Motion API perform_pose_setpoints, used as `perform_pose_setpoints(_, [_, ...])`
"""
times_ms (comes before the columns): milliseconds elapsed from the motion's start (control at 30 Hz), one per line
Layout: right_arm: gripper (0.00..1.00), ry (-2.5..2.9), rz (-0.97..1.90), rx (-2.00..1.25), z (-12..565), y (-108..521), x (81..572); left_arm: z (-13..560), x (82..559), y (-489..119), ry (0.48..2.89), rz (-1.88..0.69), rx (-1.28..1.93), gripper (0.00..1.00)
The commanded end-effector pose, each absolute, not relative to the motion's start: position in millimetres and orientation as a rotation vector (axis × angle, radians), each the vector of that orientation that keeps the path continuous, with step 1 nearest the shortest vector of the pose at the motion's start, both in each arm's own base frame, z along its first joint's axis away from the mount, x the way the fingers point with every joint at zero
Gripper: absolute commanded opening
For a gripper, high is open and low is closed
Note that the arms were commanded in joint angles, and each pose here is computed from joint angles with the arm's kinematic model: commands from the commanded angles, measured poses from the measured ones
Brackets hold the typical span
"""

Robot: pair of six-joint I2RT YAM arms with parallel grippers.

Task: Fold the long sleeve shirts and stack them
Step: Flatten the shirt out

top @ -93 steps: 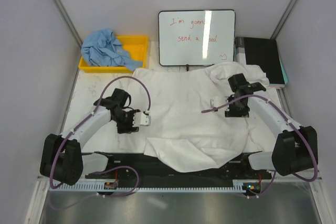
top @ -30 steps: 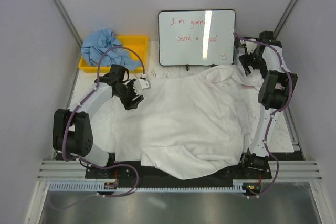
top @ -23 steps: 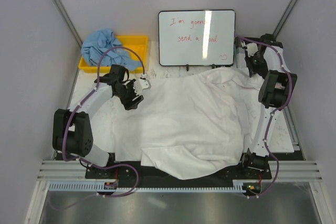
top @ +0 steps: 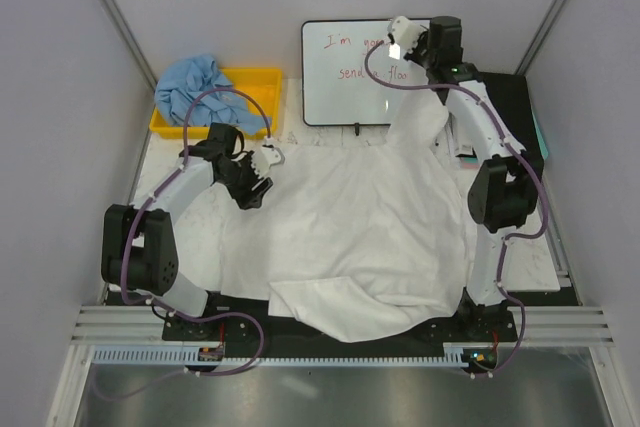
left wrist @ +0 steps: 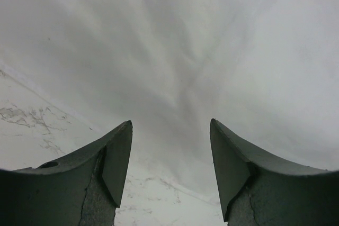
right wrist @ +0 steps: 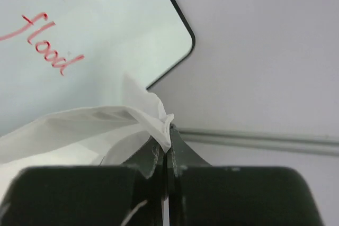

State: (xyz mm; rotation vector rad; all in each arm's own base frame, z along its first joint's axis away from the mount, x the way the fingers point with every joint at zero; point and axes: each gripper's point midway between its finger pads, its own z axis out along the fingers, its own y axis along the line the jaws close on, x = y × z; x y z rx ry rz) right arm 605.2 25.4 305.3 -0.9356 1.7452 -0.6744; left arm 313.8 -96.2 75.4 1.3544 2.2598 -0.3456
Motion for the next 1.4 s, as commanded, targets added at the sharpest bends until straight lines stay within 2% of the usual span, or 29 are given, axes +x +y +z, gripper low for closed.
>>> perform_pose_setpoints(0, [0.01, 1.516, -0.942, -0.969, 323.4, 40.6, 635.4, 74.7, 319.0, -100.5, 2.268, -0.393, 1.272, 0.67])
perform_pose_setpoints(367, [0.02, 1.284, -1.151, -0.959, 333.9, 98.0, 662.2, 75.4, 332.1, -88.5, 2.327, -0.409, 1.104, 0.66])
perform_pose_setpoints(633, [0.04, 1.383, -1.132, -0.993, 340.1, 82.6, 618.5, 86.7, 355.0, -83.4, 2.298, -0.45, 1.016, 0.66])
perform_pose_setpoints(833, [0.07, 1.417, -1.212, -0.956, 319.8, 56.9, 636.7, 96.8, 376.2, -87.0, 2.267, -0.478, 0.994, 0.66])
perform_pose_setpoints(900, [0.13, 1.385, -1.209, -0.925, 315.6, 58.5, 649.4, 96.7, 377.8, -87.6, 2.273, -0.485, 0.983, 0.66])
perform_pose_setpoints(933, [0.21, 1.372, -1.205, -0.914, 314.4, 60.5, 653.4, 94.6, 376.5, -87.6, 2.279, -0.488, 0.982, 0.66])
perform_pose_setpoints(967, [0.36, 1.357, -1.198, -0.9, 311.2, 64.6, 661.3, 92.6, 378.0, -86.6, 2.283, -0.483, 0.972, 0.66])
perform_pose_setpoints(1000, [0.65, 1.354, -1.193, -0.9, 308.8, 69.4, 664.4, 92.4, 378.5, -86.4, 2.286, -0.487, 0.962, 0.66])
perform_pose_setpoints(1067, [0.85, 1.369, -1.214, -0.883, 308.9, 67.1, 667.4, 89.5, 377.4, -86.1, 2.306, -0.501, 0.934, 0.66])
perform_pose_setpoints(1167, [0.98, 1.494, -1.189, -0.864, 313.3, 35.7, 648.0, 91.5, 379.1, -85.0, 2.311, -0.502, 0.907, 0.66])
perform_pose_setpoints(1233, [0.98, 1.554, -1.144, -0.837, 331.0, 6.5, 624.2, 93.1, 381.5, -84.7, 2.31, -0.502, 0.897, 0.66])
perform_pose_setpoints(1367, [0.98, 1.738, -1.001, -0.804, 322.6, -36.9, 577.7, 94.1, 390.0, -86.1, 2.301, -0.502, 0.899, 0.66])
